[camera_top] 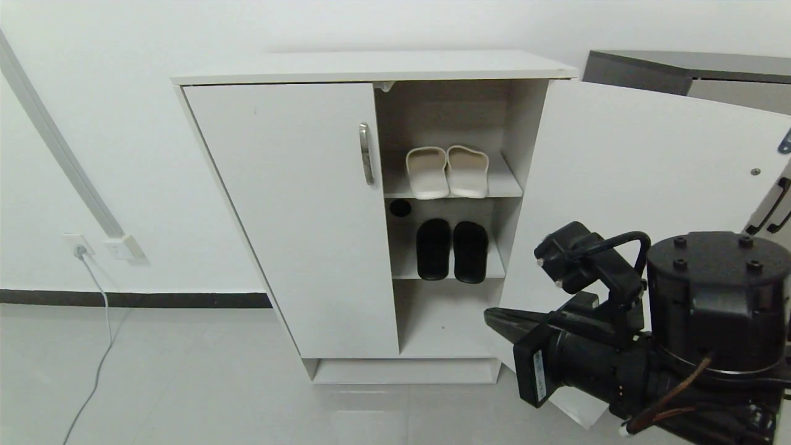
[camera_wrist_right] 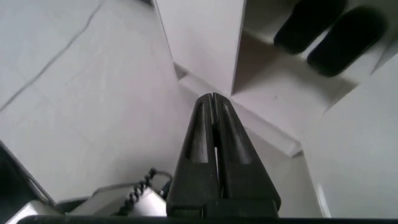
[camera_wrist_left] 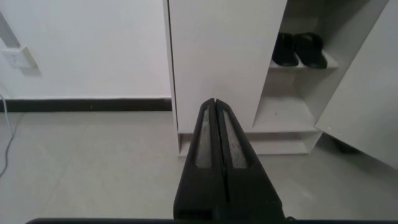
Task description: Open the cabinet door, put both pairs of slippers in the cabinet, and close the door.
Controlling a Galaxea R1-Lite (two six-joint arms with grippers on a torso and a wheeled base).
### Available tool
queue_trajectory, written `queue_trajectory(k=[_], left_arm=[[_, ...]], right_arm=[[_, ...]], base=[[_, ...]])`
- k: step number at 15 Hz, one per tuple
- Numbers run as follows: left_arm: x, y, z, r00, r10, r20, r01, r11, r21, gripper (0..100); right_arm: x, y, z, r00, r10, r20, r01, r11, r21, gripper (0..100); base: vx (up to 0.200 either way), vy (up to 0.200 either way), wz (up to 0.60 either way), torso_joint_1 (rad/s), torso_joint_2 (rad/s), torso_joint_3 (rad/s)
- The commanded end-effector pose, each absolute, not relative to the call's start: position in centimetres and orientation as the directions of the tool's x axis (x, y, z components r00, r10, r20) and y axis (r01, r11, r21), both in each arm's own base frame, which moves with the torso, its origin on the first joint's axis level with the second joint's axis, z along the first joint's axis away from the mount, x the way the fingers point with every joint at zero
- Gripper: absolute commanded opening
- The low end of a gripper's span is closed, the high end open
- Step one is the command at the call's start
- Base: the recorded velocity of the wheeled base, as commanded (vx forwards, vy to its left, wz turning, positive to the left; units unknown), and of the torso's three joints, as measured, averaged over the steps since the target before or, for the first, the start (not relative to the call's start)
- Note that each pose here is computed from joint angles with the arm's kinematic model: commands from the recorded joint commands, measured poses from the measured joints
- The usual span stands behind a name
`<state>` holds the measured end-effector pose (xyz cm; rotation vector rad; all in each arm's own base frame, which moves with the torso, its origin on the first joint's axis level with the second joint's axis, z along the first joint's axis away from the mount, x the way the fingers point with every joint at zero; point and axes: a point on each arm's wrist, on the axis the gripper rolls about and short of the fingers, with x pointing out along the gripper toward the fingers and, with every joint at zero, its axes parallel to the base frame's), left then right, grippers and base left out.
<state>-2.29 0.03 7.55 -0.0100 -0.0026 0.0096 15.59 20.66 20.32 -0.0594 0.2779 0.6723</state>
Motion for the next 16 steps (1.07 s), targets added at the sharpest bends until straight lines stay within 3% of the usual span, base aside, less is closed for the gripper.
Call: queue_trajectory(k=[1,8,16], left_arm=[[-2.28,0.03,7.58,1.0,0.009,0.003,-0.009,1.0,-0.011,0],[-2.28,0.03,7.58,1.0,0.009,0.003,-0.009,1.0,-0.011,0],[-2.28,0.03,7.58,1.0,0.009,0.003,-0.009,1.0,-0.009,0]], right_arm=[[15.57,20.71,20.35,0.747,0.608,-0.27,-0.623,0.781,0.036,0],[15.53,20.72,20.29,0.745,0.608,-0.272,-0.624,0.78,0.035,0],[15.52,20.65,20.0,0.744,0.606,-0.282,-0.627,0.779,0.021,0]], base=[[0.0,0.0,0.0,0.046,-0.49,-0.383],[0.0,0.0,0.0,0.08,-0.49,-0.354],[0.0,0.0,0.0,0.156,-0.48,-0.326]])
